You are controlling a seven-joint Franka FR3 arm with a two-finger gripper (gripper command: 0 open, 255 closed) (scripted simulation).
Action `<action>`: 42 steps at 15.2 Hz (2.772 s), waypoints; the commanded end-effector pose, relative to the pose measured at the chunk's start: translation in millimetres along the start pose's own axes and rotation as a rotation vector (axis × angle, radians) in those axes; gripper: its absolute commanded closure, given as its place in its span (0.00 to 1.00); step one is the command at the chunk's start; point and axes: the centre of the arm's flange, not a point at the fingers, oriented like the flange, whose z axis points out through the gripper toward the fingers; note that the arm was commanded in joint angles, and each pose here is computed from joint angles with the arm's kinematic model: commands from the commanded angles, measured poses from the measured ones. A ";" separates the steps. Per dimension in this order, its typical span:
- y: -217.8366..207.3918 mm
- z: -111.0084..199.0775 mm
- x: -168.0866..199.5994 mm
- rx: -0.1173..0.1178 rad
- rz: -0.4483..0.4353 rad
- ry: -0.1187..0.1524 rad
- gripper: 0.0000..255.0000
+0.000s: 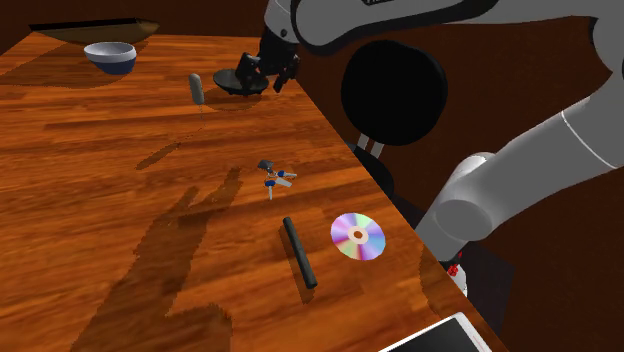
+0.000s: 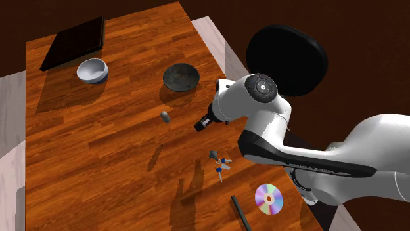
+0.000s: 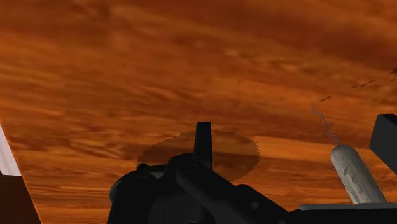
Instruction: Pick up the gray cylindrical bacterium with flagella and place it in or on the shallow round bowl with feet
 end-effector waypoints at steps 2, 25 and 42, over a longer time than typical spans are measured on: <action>-27.5 21.4 15.9 0.013 0.025 0.042 0.00; -94.0 106.8 68.5 0.041 0.086 0.148 0.00; -97.8 72.9 82.8 0.041 0.086 0.148 1.00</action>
